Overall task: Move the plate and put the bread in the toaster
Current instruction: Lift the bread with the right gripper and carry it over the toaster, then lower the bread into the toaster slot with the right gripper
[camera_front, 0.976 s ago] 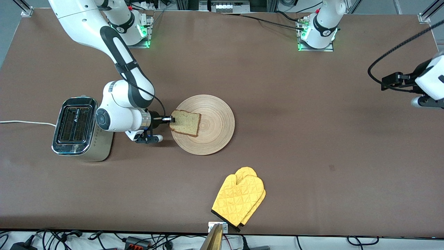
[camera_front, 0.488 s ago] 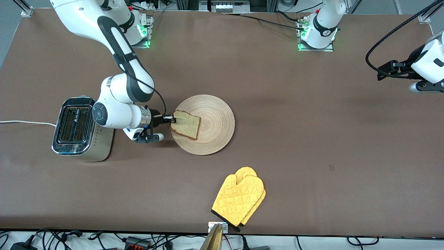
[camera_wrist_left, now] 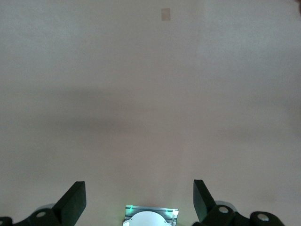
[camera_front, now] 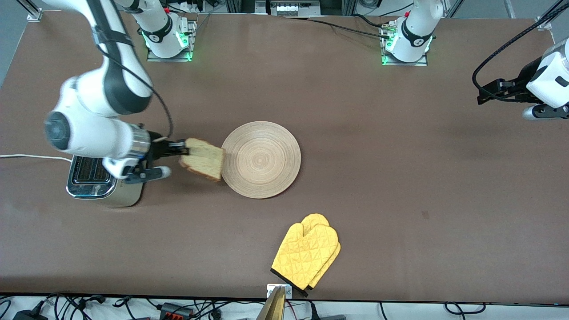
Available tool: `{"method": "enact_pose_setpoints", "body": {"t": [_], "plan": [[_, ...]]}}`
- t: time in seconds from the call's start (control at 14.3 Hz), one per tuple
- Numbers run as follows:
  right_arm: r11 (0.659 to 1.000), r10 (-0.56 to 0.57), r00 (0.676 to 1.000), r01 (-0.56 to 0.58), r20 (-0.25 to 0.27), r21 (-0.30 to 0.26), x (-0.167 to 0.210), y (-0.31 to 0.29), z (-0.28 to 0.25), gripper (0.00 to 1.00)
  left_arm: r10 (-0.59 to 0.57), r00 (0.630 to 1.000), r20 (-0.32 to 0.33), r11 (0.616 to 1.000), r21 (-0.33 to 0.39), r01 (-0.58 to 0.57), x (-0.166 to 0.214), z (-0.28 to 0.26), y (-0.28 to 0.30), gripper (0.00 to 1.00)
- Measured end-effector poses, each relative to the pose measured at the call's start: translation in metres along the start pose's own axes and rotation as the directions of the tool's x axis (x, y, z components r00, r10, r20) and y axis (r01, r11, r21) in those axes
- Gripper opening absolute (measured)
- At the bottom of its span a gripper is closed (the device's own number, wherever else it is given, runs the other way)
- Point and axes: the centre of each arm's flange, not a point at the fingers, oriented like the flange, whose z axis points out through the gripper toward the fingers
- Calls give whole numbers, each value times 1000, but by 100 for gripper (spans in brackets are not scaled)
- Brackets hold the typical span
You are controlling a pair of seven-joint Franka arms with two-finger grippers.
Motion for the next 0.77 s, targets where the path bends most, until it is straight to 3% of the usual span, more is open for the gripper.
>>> {"method": "enact_pose_setpoints", "body": {"t": [0.21,0.42,0.56,0.77], "plan": [[981,34,998,-23,53,-194,-11,44,-43,8,-5,1000,-2,1000,-2,5,0,-1,2,100],[927,98,989,-50,111,-372,-26,80,-71,8,-12,1000,-2,1000,-2,12,0,-1,4,100],[897,137,983,-70,123,-436,-32,94,-85,8,-13,1000,-2,1000,-2,13,0,-1,5,100],[868,219,966,-129,137,-480,-34,121,-83,8,-12,1000,-3,1000,-3,12,-1,-1,5,100]]}}
